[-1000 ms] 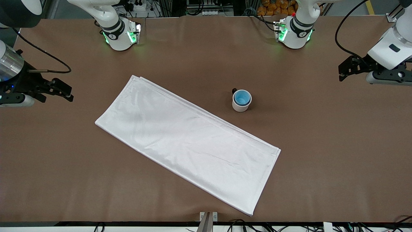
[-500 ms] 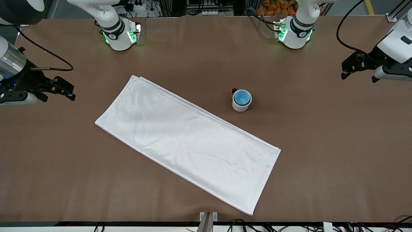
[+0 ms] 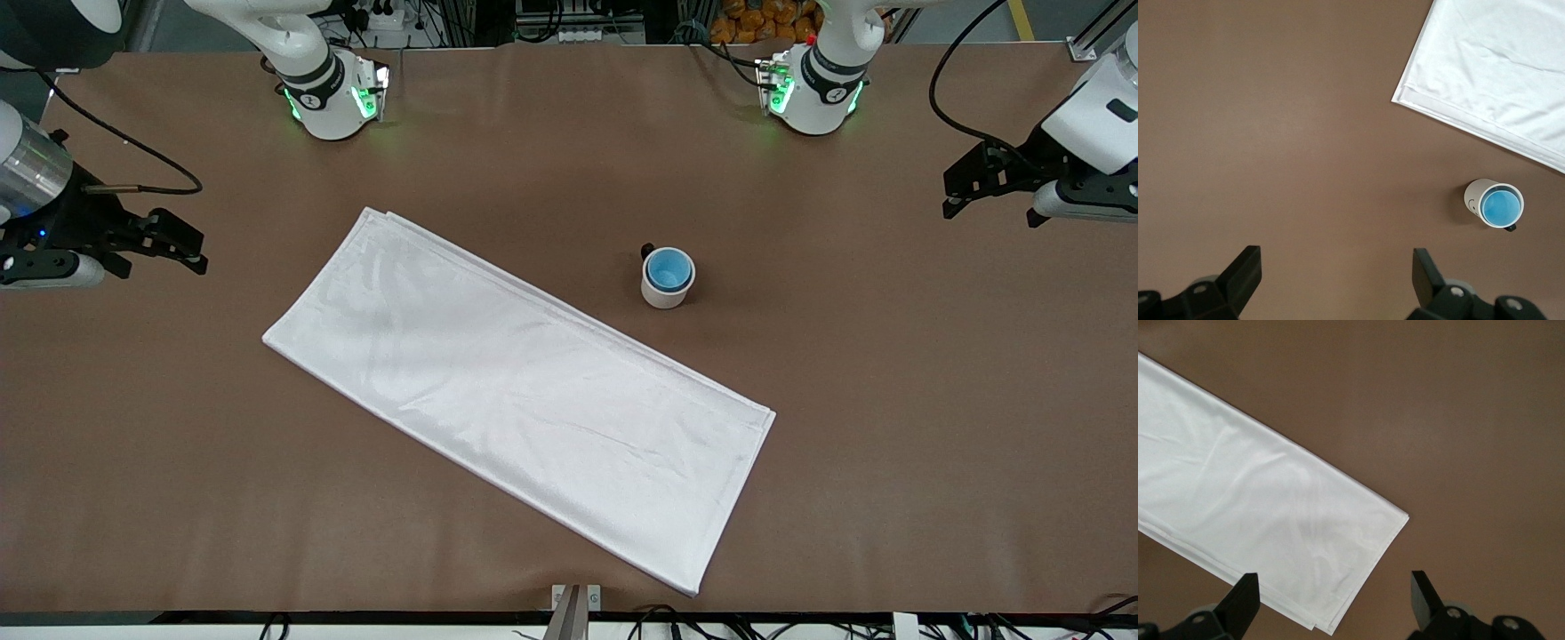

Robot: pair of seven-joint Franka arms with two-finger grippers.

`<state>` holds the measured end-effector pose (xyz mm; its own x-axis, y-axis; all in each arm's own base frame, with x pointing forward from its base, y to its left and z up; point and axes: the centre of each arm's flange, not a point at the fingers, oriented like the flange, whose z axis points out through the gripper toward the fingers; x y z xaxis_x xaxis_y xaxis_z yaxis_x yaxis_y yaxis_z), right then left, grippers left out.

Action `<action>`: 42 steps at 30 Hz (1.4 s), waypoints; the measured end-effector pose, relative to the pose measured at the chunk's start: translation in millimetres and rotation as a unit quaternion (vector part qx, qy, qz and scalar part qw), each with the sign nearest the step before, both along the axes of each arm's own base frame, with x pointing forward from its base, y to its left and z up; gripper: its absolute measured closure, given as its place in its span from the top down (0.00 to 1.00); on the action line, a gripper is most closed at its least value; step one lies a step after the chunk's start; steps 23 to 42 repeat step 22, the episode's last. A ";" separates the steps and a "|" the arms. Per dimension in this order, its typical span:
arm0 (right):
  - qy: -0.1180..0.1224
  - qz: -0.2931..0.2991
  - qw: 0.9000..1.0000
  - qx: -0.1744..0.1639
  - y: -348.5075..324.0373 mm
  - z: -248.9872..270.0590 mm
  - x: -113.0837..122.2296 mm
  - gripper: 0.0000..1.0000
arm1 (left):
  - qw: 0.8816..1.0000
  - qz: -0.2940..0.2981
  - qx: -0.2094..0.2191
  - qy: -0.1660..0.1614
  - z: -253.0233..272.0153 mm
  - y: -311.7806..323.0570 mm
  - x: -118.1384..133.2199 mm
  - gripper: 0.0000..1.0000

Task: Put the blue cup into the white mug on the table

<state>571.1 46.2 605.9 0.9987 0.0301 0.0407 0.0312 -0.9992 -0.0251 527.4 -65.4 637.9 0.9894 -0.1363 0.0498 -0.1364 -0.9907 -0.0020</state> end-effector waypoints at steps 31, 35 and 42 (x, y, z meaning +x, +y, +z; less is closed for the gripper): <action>0.002 0.020 1.000 -0.003 -22.7 16.1 -12.4 1.00 | 1.000 0.000 0.000 -0.001 0.6 0.1 0.0 1.00; 0.002 0.020 1.000 -0.003 -22.7 16.1 -12.4 1.00 | 1.000 0.000 0.000 -0.001 0.6 0.1 0.0 1.00; 0.002 0.020 1.000 -0.003 -22.7 16.1 -12.4 1.00 | 1.000 0.000 0.000 -0.001 0.6 0.1 0.0 1.00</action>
